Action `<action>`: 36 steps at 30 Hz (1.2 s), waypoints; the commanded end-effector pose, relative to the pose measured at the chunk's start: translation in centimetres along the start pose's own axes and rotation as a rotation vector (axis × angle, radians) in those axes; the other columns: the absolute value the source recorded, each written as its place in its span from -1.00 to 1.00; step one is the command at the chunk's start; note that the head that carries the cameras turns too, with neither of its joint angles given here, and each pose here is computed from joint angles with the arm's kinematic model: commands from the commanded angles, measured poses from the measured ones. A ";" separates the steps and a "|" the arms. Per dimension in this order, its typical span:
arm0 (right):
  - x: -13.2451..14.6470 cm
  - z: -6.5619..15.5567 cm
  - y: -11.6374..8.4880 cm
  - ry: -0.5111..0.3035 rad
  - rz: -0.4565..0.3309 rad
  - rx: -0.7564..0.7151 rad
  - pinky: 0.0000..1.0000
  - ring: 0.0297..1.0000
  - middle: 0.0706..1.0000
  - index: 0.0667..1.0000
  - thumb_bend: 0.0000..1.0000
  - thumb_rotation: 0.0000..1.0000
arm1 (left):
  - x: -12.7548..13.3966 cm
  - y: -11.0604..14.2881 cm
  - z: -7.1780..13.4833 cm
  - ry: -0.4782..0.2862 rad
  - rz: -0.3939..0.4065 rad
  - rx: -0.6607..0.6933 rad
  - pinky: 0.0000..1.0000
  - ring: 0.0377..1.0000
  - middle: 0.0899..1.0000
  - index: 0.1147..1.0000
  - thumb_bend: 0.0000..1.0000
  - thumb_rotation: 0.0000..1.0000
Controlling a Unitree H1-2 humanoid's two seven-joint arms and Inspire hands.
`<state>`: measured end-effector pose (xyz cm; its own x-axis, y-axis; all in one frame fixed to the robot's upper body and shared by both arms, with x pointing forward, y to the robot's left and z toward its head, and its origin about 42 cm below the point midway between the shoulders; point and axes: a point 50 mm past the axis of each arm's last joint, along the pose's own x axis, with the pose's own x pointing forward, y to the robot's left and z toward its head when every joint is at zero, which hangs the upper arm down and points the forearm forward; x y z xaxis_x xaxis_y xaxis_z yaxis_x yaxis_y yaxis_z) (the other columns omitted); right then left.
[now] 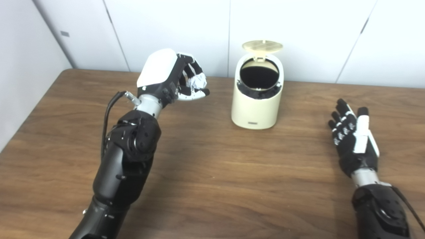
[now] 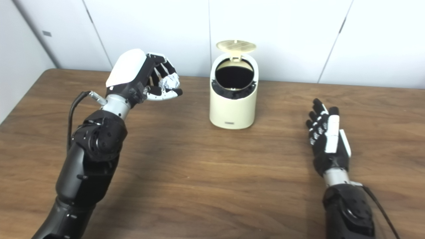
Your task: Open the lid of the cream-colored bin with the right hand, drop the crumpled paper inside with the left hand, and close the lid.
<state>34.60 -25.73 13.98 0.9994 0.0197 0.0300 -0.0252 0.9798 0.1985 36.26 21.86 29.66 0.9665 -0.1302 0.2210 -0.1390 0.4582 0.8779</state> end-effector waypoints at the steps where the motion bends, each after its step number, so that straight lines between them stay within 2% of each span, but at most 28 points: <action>1: 0.4 1.3 0.8 -0.071 0.022 -0.011 1.00 1.00 1.00 0.90 0.17 1.00 | 1.0 1.4 1.3 -0.059 0.071 0.021 -0.45 -0.29 -0.16 -0.05 -0.07 -1.00; 13: 0.4 0.9 0.9 -0.097 0.001 -0.011 1.00 1.00 0.99 0.88 0.24 1.00 | 1.5 -0.6 3.4 -0.113 0.098 0.000 -0.44 -0.29 -0.20 -0.09 -0.07 -1.00; 22: 0.4 2.1 1.6 -0.133 0.003 -0.029 1.00 1.00 0.97 0.86 0.30 1.00 | 2.1 -1.3 4.2 -0.152 0.114 -0.012 -0.42 -0.26 -0.19 -0.06 -0.07 -1.00; 31: 0.2 2.4 2.0 -0.133 0.012 -0.027 1.00 1.00 0.98 0.87 0.26 1.00 | 2.4 -1.9 5.0 -0.174 0.104 -0.022 -0.43 -0.27 -0.17 -0.13 -0.06 -1.00; 36: 0.2 2.2 1.7 -0.137 0.003 -0.029 1.00 1.00 0.97 0.87 0.25 1.00 | 2.9 -2.2 5.5 -0.179 0.116 -0.031 -0.41 -0.26 -0.16 -0.07 -0.06 -1.00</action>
<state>34.25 -24.54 14.76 0.9964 0.0011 0.0846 -0.0157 0.9851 0.1713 37.65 16.41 28.11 0.9338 -0.2092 0.2904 -0.1533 0.4993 0.8527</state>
